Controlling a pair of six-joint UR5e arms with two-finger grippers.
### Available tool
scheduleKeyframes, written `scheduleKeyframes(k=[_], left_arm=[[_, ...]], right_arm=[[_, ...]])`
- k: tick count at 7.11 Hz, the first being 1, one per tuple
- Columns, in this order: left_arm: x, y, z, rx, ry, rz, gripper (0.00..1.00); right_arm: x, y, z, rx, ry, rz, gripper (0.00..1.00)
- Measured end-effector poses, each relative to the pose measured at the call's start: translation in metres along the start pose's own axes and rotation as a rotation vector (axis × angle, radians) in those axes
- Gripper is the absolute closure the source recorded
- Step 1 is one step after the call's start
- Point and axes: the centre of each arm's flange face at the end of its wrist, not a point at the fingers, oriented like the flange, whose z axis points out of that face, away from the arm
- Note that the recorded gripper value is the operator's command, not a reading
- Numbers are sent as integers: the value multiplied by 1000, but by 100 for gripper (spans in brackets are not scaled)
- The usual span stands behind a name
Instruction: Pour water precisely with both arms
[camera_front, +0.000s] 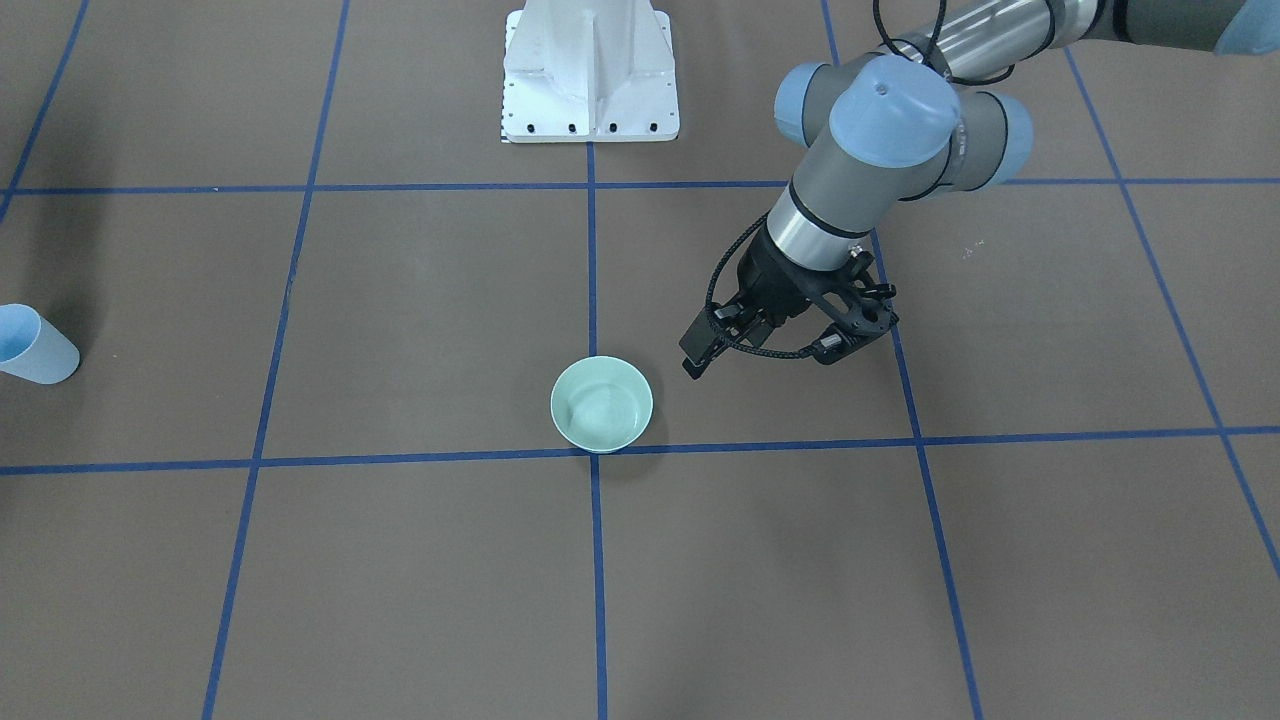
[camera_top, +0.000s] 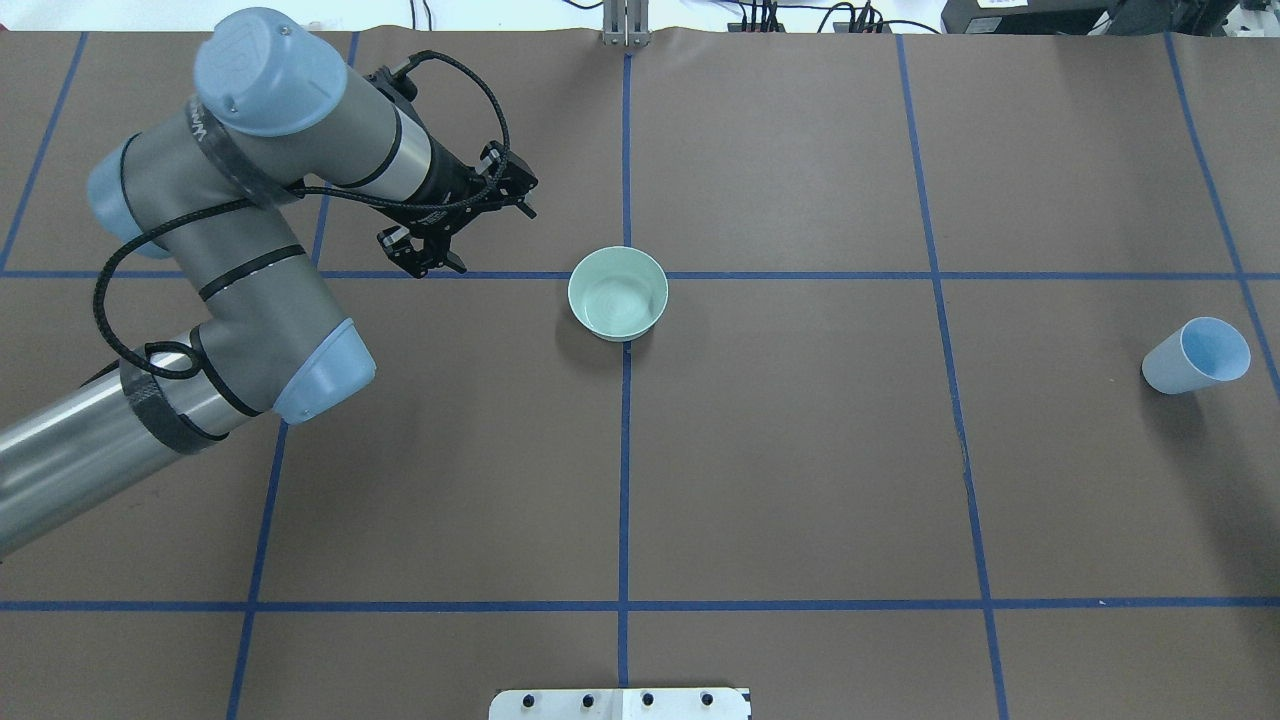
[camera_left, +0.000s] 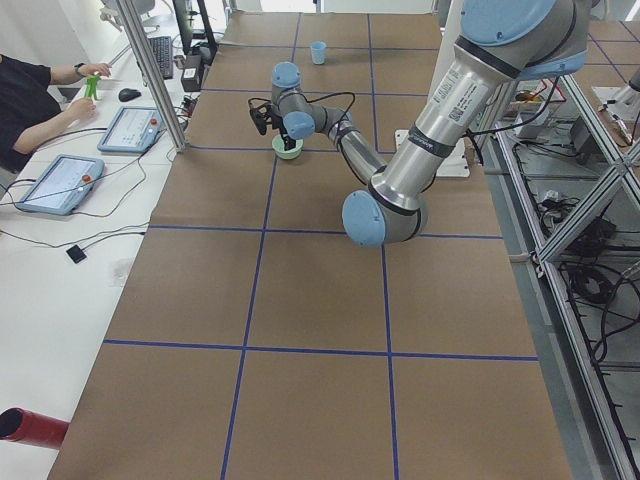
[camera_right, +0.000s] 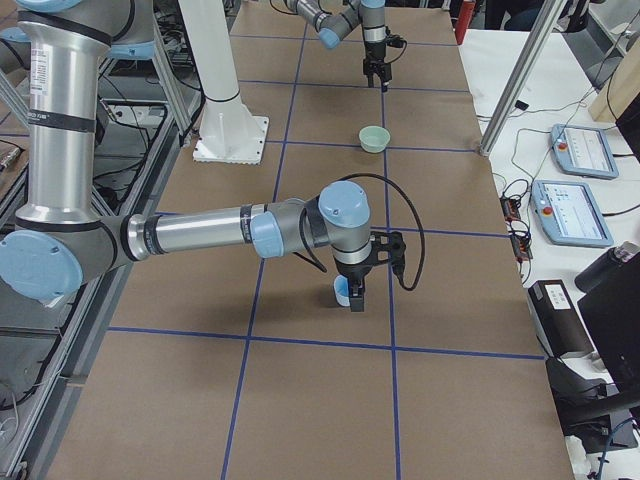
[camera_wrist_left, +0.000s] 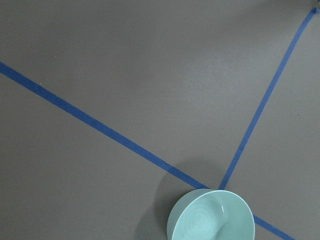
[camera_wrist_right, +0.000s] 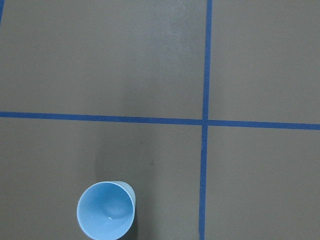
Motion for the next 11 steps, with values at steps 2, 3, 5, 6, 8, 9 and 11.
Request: scheduleKeyframes(k=[2,3,5,6,8,9,11], left_arm=[[-17,1,-10,1,5,1,0],[-22,0,-13,2,4,0,0],[-27,0,-15,4,4,-1,0],[-28,0,-16,4,4,-2,0],[-30,-1,-16,5,0,-4,0],[-32,-3,-16,8,-4,9,0],[-57,-6,-25,17,-57,108,0]], right_arm=[[-31,45,36,133,15,100,0],[-50,64,46,160,5,130,0],[-105,99,56,202,24,161,0],[-125,114,67,225,32,190,0],[-129,140,91,275,33,206,0],[-126,149,105,310,39,199,0],[-129,162,131,365,70,182,0]])
